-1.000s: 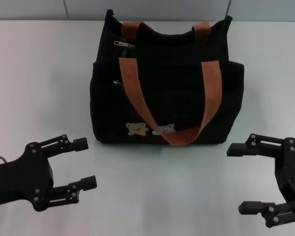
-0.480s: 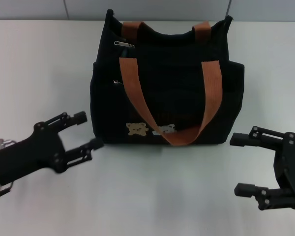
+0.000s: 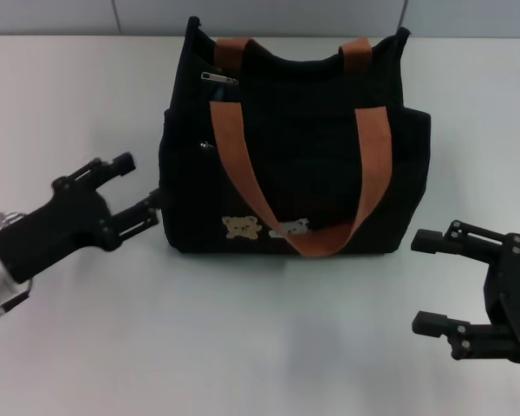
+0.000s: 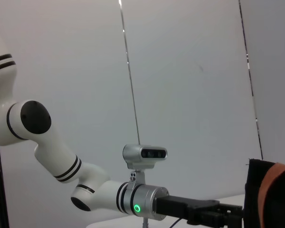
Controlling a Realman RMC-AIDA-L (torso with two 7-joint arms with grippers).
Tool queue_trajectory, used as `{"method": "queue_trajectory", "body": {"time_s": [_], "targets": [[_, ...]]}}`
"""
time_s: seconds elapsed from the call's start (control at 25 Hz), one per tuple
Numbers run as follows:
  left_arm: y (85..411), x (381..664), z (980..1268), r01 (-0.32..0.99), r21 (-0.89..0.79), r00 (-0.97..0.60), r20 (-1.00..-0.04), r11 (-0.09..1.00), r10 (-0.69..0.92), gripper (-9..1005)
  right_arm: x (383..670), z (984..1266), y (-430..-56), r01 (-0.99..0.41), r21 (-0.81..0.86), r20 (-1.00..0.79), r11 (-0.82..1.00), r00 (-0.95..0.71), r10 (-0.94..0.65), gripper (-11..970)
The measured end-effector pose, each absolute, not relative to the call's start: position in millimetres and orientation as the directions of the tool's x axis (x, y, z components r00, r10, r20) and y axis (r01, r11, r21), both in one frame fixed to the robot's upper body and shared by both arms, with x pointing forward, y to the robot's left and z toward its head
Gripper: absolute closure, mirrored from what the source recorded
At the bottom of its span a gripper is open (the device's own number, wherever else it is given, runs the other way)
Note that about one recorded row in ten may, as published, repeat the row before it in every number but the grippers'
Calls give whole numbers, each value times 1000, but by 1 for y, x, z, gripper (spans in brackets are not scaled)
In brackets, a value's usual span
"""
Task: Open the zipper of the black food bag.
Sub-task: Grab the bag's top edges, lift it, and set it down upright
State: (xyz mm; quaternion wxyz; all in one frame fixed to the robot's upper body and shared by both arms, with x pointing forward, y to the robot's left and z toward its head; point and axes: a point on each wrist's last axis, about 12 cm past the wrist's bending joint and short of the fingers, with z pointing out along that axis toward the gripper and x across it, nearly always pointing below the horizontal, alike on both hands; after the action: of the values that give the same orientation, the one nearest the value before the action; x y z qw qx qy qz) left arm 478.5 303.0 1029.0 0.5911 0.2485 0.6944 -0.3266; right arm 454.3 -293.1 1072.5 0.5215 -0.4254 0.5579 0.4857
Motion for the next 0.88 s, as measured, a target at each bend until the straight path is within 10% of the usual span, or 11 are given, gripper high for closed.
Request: {"method": "queue_trajectory", "body": {"time_s": [0.4, 0.48, 0.88], "targets": [[275, 501, 1026, 750, -184, -216, -976, 635, -28, 335, 453, 1071, -295, -978, 103, -995, 184, -99, 27, 120], [275, 501, 1026, 751, -176, -208, -978, 637, -25, 567, 453, 1070, -295, -977, 104, -995, 187, -100, 27, 120], [276, 498, 1025, 751, -170, -201, -979, 638, -24, 788, 453, 1069, -296, -974, 104, -995, 203, -101, 24, 119]]}}
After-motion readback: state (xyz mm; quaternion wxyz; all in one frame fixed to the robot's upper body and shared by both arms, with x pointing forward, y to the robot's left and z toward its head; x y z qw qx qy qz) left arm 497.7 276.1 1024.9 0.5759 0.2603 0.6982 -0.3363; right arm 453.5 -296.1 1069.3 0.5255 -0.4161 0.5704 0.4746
